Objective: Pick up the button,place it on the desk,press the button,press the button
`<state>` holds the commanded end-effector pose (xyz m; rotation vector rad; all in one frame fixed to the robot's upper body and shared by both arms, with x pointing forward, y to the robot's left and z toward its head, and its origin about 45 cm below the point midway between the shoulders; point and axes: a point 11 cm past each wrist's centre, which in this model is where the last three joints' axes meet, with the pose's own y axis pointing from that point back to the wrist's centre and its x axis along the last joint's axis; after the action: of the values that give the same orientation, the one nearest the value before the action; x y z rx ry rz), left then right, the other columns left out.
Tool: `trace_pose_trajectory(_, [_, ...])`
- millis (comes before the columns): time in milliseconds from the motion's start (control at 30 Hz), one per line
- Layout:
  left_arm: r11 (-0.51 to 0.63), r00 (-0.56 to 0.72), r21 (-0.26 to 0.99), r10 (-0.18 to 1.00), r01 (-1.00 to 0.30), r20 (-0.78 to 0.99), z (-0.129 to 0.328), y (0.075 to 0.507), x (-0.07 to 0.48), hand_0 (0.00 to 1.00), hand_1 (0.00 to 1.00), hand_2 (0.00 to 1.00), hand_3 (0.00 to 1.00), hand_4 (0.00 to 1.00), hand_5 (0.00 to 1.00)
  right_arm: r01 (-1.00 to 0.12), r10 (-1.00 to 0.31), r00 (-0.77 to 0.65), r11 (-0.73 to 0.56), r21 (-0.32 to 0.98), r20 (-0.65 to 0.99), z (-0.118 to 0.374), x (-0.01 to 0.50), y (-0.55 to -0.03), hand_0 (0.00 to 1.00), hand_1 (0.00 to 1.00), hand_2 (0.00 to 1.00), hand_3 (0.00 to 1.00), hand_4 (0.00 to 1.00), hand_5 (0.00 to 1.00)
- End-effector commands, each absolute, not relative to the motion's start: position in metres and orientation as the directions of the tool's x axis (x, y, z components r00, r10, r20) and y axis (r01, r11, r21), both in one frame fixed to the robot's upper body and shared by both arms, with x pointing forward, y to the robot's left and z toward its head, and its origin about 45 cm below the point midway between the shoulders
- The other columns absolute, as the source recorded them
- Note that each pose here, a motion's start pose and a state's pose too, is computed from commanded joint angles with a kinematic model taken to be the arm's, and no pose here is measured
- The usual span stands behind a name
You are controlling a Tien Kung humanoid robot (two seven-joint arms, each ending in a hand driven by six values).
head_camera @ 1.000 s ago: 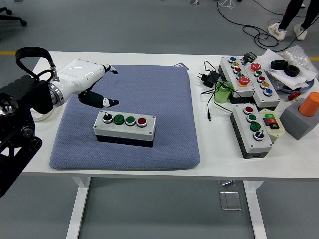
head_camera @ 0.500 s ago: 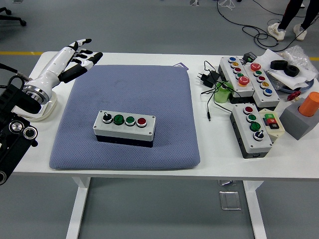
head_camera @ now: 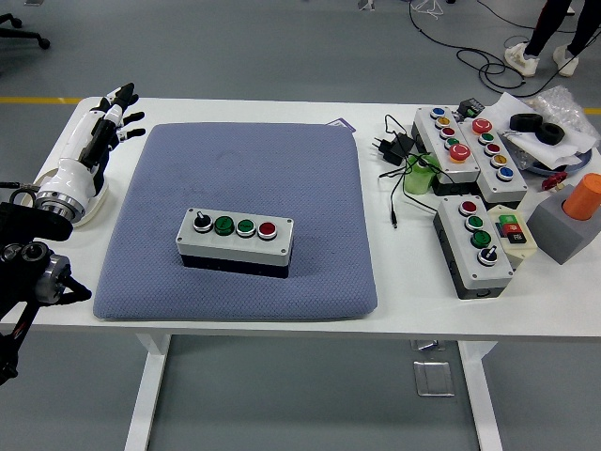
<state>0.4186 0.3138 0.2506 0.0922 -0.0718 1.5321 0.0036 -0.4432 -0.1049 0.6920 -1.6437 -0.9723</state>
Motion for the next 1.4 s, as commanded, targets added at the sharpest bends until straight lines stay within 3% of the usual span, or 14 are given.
trace_pose_trajectory(200, [0.040, 0.035, 0.052, 0.994, -0.998, -0.102, 0.242, 0.317, 0.417, 0.740, 0.833, 0.908, 0.913, 0.704, 0.998, 0.029, -0.827, -0.278, 0.501, 0.865, 0.488, -0.105, 0.005, -0.443, 0.633, 0.532, 0.573, 0.585, 0.269, 0.039])
trace_pose_trajectory(1400, [0.029, 0.026, 0.044, 0.998, -0.999, -0.060, 0.237, 0.329, 0.414, 0.747, 0.840, 0.912, 0.921, 0.672, 0.998, 0.029, -0.830, -0.272, 0.498, 0.867, 0.486, -0.105, 0.007, -0.442, 0.633, 0.534, 0.573, 0.585, 0.267, 0.040])
